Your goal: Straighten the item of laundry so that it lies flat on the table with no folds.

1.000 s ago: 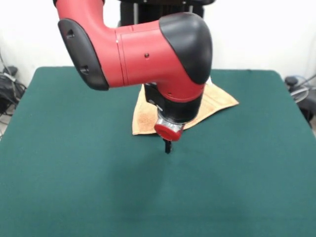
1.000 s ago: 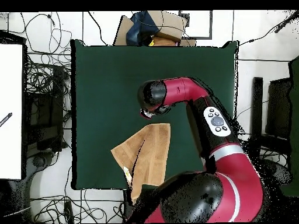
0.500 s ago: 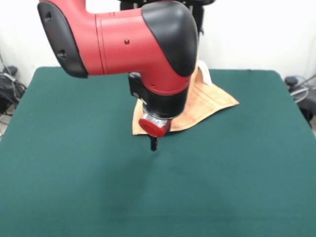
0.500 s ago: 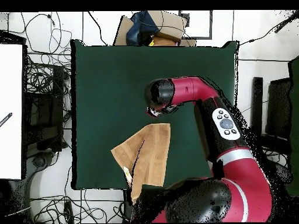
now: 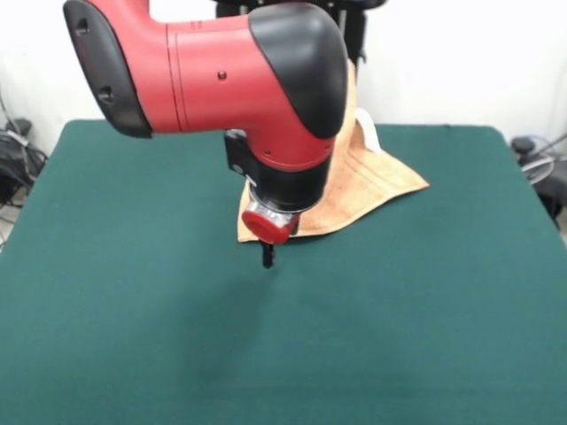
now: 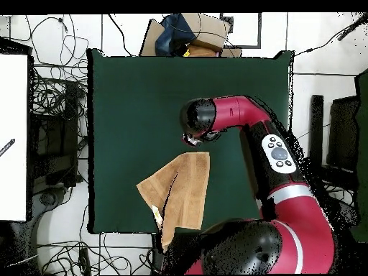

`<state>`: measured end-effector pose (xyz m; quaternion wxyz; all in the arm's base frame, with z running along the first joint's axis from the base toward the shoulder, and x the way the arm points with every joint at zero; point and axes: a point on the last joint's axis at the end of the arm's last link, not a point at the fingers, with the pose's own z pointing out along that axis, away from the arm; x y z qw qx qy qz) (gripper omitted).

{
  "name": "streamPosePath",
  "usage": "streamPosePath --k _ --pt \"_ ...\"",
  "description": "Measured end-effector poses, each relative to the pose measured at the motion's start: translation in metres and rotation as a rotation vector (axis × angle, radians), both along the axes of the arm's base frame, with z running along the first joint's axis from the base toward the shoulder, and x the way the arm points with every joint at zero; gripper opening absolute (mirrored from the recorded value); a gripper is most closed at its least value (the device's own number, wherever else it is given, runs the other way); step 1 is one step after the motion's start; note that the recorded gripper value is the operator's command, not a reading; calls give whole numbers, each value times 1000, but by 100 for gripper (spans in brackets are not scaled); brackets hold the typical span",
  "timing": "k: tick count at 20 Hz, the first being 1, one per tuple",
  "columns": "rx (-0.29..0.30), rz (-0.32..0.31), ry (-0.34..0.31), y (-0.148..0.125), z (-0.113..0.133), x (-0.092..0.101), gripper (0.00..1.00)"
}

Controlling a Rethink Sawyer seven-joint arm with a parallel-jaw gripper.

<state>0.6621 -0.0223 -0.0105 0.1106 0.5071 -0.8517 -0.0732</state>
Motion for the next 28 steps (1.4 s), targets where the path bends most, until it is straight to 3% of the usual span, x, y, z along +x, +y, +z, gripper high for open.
streamPosePath --k 21,28 --pt "-53 36 148 11 -31 -40 100" --pt "-72 29 174 0 -39 -50 100"
